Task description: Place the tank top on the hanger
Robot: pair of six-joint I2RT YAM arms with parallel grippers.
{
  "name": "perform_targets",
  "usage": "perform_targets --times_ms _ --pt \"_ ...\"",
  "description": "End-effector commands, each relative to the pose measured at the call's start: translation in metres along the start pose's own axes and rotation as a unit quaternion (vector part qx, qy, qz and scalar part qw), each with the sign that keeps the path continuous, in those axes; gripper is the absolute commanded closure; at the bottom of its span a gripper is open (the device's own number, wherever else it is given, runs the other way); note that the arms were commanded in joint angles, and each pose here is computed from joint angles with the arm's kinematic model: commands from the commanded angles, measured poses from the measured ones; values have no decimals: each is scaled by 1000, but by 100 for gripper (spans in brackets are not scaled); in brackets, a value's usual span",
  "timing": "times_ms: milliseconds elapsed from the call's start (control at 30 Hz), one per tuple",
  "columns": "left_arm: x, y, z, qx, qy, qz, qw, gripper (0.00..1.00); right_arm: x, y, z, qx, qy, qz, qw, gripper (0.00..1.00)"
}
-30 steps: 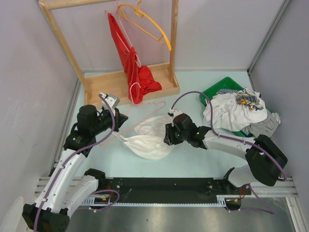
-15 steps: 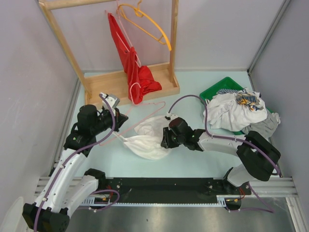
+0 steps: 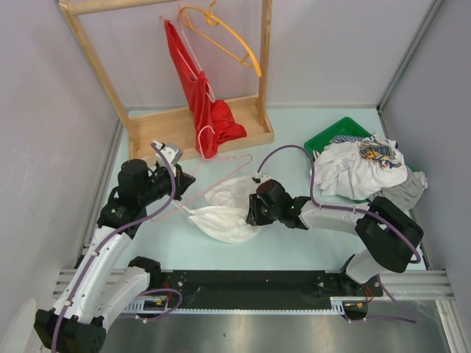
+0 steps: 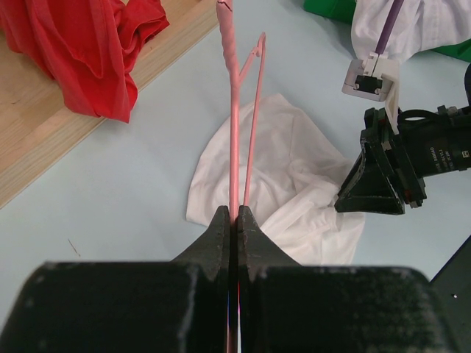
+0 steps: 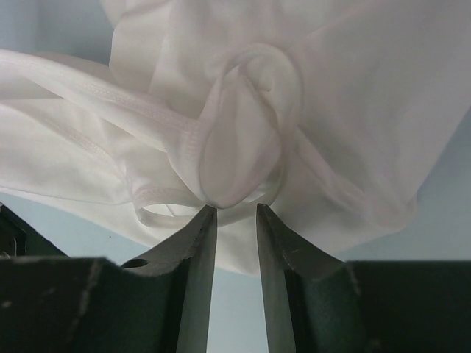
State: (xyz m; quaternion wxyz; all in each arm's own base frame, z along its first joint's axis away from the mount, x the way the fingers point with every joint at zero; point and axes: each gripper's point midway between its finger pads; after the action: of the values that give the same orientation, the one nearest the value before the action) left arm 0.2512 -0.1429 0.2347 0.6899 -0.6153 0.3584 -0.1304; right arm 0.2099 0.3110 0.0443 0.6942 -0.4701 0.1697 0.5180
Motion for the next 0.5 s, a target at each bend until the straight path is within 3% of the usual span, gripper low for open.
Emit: perform_targets --times_ms 0,467 --pt "-2 -10 0 2 0 -21 1000 100 1 -16 8 8 -5 -29 1000 66" --pt "-3 -11 -1 4 1 -23 1000 100 6 -21 -6 26 21 -41 999 62"
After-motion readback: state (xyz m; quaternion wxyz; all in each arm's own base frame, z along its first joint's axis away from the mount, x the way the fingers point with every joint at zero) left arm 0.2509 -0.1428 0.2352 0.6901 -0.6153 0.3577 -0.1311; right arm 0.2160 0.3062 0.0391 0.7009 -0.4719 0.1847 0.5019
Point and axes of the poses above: each gripper's point midway between its finger pads, its own x axis out along the fingers, its own z axis along the line the jaws close on, y = z × x, and after that the axes turned 7 degrees about x, right-handed
